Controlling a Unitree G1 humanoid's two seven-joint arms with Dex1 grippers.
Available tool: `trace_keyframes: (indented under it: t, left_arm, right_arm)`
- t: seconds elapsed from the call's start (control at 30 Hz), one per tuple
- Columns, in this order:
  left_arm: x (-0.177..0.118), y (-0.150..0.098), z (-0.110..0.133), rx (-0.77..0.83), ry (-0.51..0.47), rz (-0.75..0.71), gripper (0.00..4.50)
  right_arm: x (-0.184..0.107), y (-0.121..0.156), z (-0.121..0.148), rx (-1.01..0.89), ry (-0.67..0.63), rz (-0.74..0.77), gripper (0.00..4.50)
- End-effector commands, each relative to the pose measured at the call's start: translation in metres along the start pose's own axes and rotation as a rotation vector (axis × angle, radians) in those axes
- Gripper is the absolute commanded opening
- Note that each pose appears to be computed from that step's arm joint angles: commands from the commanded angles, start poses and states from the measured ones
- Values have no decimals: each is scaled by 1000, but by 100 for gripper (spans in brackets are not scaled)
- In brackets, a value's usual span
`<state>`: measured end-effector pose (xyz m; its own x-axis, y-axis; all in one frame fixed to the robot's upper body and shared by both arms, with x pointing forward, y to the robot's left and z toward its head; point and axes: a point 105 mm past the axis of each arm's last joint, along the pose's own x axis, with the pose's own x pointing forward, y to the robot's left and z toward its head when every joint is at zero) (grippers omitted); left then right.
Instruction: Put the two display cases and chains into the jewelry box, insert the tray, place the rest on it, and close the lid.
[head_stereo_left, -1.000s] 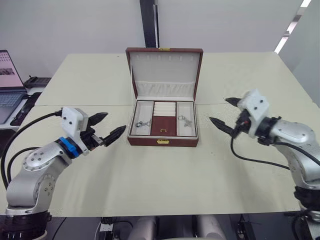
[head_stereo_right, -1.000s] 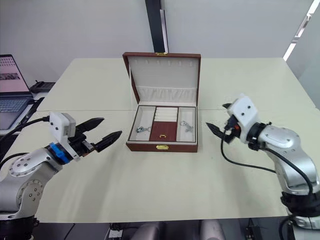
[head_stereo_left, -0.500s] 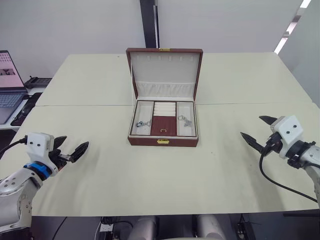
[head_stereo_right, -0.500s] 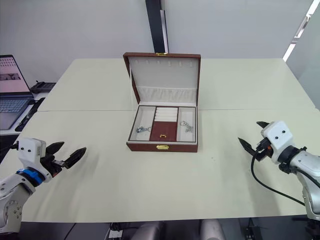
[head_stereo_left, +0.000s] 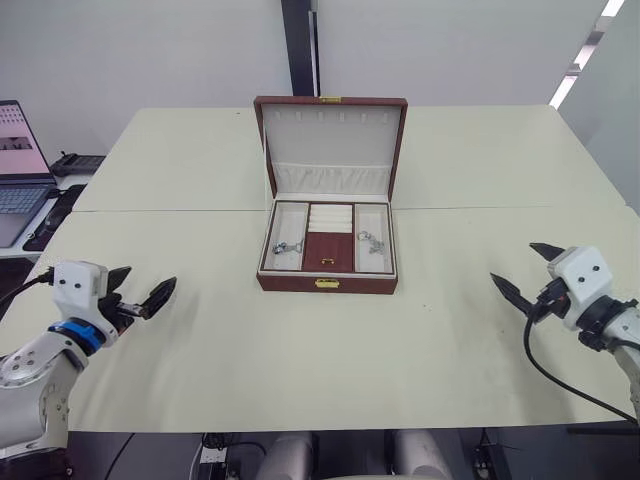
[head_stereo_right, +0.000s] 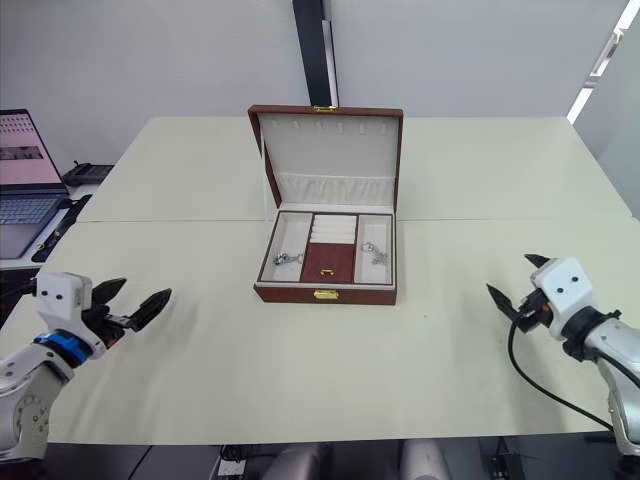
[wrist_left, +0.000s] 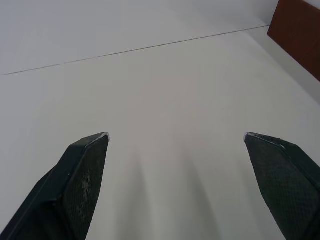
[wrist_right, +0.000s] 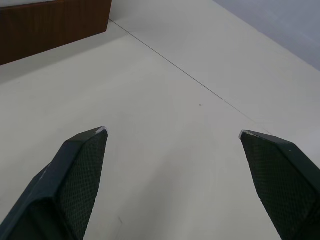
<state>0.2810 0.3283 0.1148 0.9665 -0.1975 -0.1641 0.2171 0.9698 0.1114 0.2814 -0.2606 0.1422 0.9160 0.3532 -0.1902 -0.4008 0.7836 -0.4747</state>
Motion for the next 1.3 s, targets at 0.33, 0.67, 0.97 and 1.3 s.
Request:
trace_keyframes:
  t: [0.33, 0.67, 0.97, 1.3]
  left_arm:
    - [10, -16, 22, -6, -41, -28, 450]
    - [14, -19, 24, 14, -43, -31, 450]
    - [18, -17, 23, 52, -40, -38, 326]
    - [29, -16, 19, 64, -9, -71, 3]
  right_arm:
    - [8, 1, 22, -25, -62, -13, 447]
    - [26, 7, 26, 1, -69, 5, 447]
    - [39, 15, 34, 15, -75, 30, 409]
    - [50, 23, 35, 9, -37, 76, 115]
